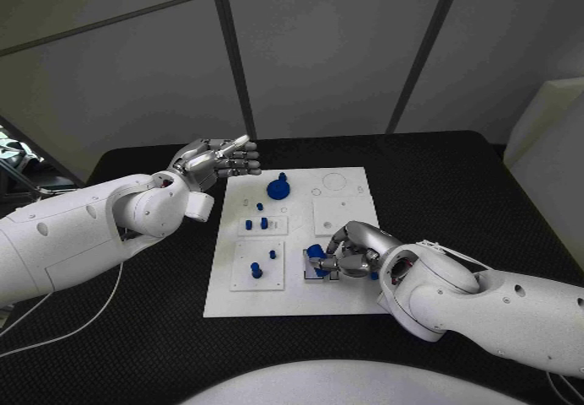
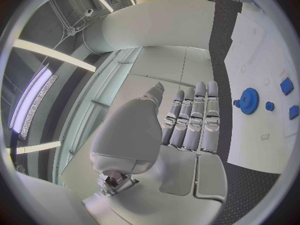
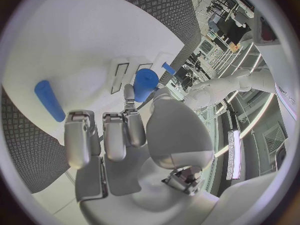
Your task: Assemble the parts on the task board
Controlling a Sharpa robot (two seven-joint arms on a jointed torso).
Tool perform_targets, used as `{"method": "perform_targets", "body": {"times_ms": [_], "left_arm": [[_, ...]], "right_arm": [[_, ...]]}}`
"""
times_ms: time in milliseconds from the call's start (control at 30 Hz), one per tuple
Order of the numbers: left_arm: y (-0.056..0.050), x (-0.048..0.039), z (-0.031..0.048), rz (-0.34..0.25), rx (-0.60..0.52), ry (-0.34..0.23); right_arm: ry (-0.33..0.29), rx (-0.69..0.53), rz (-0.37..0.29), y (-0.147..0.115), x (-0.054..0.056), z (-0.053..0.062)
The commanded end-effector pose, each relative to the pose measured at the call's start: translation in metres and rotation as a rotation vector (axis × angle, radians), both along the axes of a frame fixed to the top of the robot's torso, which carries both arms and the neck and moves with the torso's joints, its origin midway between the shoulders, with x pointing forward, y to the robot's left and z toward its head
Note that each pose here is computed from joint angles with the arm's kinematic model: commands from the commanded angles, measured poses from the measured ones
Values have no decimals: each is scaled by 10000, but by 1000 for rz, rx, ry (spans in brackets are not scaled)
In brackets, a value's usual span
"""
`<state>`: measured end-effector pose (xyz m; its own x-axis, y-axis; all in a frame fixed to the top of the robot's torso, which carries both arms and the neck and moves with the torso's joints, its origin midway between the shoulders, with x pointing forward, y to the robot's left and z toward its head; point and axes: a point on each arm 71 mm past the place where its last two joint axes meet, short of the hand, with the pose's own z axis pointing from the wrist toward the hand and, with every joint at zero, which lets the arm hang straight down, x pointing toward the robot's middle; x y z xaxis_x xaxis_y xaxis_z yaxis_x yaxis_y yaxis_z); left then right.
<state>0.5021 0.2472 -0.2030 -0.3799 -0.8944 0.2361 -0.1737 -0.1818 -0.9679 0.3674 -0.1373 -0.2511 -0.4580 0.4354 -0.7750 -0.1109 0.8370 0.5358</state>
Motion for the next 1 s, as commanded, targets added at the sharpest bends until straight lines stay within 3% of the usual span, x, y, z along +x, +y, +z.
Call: {"method": "perform_targets", "body": {"times_ms": [33,667,1000], "left_arm": [[-15,-4,15,-14,-5,-4],[5,-7,15,-10,-2,-2],[12,-9,13,-11,0,1]], "right_arm": [[18,-16,8,13,7,-15],[-36,-4,-1,32,49,2],[-53,-6,26,31,12,36]]}}
